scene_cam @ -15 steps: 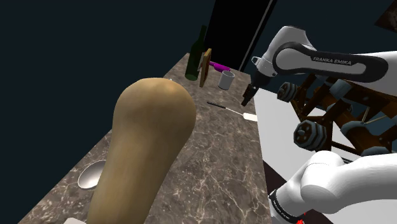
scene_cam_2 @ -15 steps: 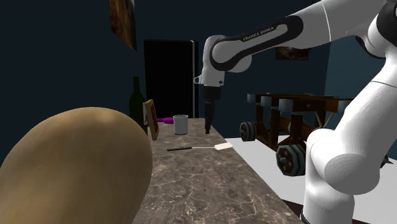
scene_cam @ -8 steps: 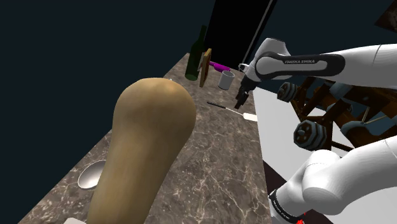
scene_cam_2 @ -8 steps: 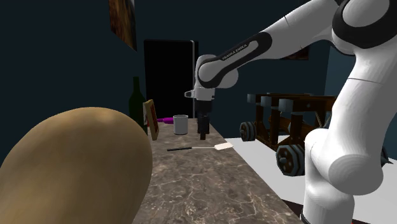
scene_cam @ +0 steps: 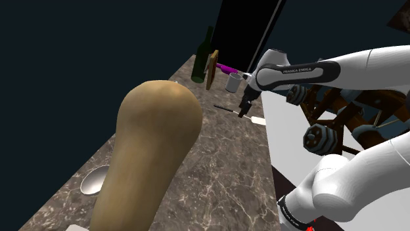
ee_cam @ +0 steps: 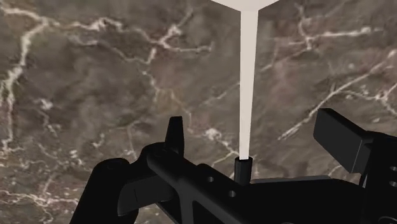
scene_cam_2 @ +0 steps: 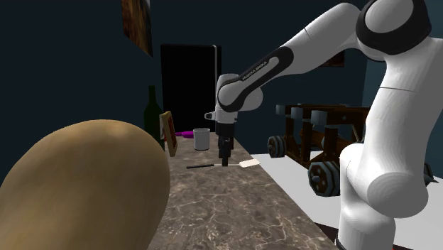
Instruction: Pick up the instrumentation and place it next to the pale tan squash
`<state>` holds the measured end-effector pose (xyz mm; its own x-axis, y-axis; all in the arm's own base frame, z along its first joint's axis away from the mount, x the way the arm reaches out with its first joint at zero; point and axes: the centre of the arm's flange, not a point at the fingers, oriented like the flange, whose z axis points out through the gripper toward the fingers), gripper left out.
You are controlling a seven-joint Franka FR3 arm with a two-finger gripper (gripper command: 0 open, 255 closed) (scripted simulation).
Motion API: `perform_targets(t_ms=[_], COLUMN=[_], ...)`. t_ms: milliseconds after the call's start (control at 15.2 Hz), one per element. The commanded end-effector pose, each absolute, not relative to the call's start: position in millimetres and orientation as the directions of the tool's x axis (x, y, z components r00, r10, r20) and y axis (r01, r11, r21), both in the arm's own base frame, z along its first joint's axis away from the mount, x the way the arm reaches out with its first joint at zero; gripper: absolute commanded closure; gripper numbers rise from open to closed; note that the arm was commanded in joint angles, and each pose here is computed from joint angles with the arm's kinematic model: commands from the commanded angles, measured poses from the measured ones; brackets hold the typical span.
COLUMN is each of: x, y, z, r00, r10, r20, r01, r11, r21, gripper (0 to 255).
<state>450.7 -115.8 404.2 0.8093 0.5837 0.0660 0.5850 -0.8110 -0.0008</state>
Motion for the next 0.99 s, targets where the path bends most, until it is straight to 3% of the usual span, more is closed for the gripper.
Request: perform_targets(t_ms=[0, 396, 462, 924], x=[450.8, 450.8, 450.8, 450.8], y=[-115.4, -115.3, -115.3, -115.3], z=[402.4, 402.4, 402.4, 402.4], r00=[0.809, 0.809, 0.809, 0.809], r10=[0.584, 0.584, 0.584, 0.584], r20=[0.066, 0.066, 0.066, 0.066], r01=[0.585, 0.585, 0.585, 0.585], r11=[-0.811, -0.811, -0.811, -0.811], r21=[0.000, 0.000, 0.000, 0.000], gripper=[0, 0, 255, 255])
